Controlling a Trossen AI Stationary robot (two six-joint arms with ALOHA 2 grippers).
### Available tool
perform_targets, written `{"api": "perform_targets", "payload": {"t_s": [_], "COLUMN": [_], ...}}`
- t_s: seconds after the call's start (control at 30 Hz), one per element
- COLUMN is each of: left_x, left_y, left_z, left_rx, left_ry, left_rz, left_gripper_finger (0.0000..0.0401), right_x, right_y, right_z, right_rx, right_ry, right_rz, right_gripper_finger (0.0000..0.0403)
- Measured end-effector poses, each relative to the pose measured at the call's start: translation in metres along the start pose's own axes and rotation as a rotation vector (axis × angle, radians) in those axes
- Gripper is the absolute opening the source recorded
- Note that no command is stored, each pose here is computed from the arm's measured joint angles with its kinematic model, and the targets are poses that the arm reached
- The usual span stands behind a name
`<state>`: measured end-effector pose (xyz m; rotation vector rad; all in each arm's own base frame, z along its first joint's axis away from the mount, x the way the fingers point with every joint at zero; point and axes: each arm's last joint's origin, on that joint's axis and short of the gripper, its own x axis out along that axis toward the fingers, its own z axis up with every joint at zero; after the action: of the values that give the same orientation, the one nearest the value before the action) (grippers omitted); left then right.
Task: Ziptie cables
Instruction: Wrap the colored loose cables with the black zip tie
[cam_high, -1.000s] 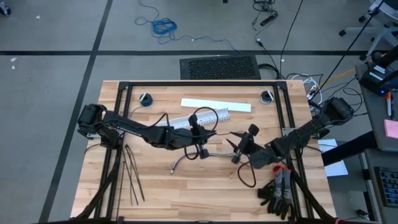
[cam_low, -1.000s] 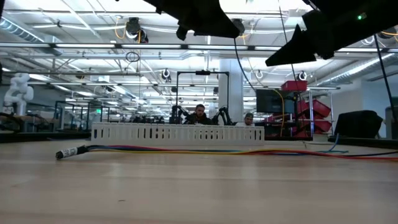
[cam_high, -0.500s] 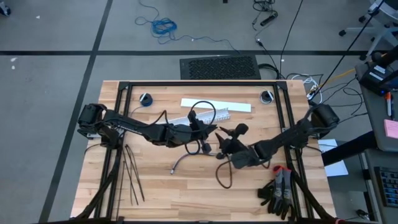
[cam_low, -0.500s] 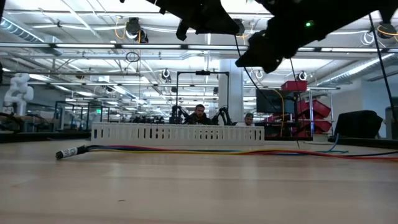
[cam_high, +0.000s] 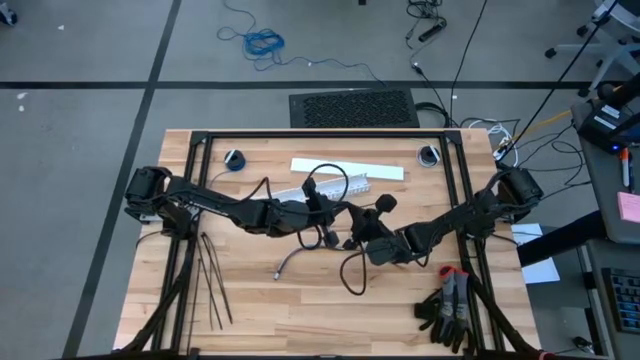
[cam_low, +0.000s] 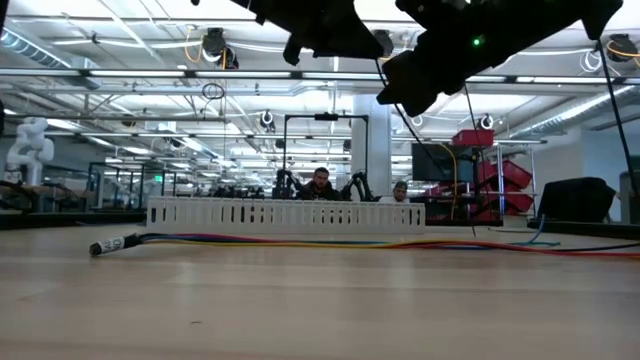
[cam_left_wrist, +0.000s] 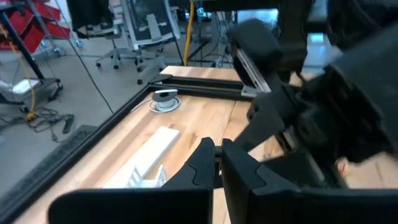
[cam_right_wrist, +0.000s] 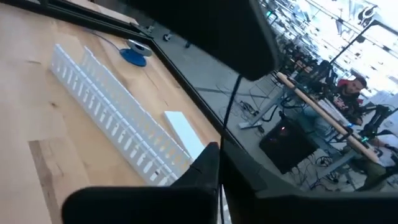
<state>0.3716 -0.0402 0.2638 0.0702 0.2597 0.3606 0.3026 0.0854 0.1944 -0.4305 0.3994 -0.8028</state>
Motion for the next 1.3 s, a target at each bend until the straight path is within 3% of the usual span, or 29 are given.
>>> {"api": "perform_targets", "payload": {"t_s": [0.2, 0.4, 0.53, 0.8, 1.03, 1.3], "left_x": [-0.007, -0.06, -0.111, -0.178, -0.197, -0.191], "left_y": [-0.003, 0.003, 0.012, 0.011, 0.002, 0.002], "left_z": [-0.001, 0.025, 0.049, 0.058, 0.042, 0.03], "left_rx": [0.122, 0.325, 0.313, 0.251, 0.33, 0.364], "left_ry": [0.044, 0.082, 0.038, 0.016, 0.048, 0.073], "left_rz": [-0.017, -0.008, 0.003, -0.113, -0.035, 0.016], "left_gripper_finger": [0.0035, 0.0039, 0.004, 0.0041, 0.0041, 0.0041], "right_x": [-0.002, 0.009, 0.021, 0.051, 0.087, 0.129], "right_y": [-0.016, -0.036, -0.047, -0.073, -0.074, -0.064], "right_z": [0.008, 0.005, 0.006, 0.028, 0.011, -0.014], "right_rx": [0.146, 0.303, 0.386, 0.601, 0.666, 0.67], "right_ry": [0.017, 0.094, 0.082, -0.185, -0.15, -0.252], "right_rz": [0.166, 0.35, 0.447, 0.793, 0.772, 0.695], "right_gripper_finger": [0.0001, 0.0, 0.0, 0.0, 0.0, 0.0]}}
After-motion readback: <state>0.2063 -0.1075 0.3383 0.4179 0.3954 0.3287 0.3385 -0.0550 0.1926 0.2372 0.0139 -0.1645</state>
